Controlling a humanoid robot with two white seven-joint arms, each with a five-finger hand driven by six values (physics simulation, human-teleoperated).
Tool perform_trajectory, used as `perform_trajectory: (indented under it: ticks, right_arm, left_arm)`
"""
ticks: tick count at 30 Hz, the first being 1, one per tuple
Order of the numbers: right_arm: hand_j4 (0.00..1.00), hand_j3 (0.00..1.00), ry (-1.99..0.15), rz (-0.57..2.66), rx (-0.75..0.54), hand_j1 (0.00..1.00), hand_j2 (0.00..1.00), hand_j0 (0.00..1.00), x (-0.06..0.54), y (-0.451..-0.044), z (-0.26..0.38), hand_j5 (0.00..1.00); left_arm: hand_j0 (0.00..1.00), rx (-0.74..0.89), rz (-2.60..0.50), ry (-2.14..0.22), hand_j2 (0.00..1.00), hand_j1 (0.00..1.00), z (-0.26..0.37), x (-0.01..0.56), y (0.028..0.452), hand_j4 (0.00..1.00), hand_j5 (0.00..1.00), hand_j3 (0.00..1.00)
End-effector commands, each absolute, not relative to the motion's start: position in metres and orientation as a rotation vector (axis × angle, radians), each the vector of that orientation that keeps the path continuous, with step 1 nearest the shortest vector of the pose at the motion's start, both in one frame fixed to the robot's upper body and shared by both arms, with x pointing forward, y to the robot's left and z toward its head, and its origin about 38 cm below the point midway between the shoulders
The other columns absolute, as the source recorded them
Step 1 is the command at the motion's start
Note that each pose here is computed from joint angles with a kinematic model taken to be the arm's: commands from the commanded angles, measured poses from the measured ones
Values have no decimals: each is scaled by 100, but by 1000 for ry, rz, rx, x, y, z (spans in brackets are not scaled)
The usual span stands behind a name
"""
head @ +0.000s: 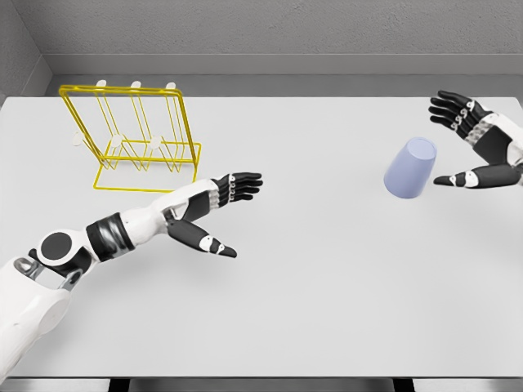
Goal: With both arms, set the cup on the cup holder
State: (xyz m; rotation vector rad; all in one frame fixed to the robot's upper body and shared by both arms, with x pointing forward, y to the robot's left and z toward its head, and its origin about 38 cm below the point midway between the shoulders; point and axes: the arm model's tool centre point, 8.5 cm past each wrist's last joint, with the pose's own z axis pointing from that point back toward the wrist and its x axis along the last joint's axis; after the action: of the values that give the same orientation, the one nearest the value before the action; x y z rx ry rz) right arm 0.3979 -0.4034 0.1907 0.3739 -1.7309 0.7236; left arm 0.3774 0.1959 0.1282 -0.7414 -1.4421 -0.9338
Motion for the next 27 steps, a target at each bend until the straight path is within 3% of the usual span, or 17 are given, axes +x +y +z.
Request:
perform_trajectory:
  ticks: [1, 8, 17, 27]
  right_arm:
    - [100, 100, -1730, 716, 387, 100, 100, 100, 398, -401, 188, 100]
    - [100, 100, -1733, 721, 368, 100, 100, 100, 400, -402, 188, 100]
    - [100, 100, -1661, 529, 285, 100, 100, 100, 402, -442, 140, 100]
    - [100, 100, -1590, 393, 288, 100, 100, 100, 400, -443, 89, 100]
  left_arm:
    - [100, -733, -943, -1442, 100, 100, 130, 377, 197, 100, 100, 100]
    - [100, -748, -948, -1440, 100, 100, 133, 371, 193, 100, 100, 100]
    - [100, -705, -907, -1398, 100, 100, 116, 381, 209, 100, 100, 100]
    - [100, -699, -870, -1405, 100, 100, 111, 385, 212, 100, 100, 100]
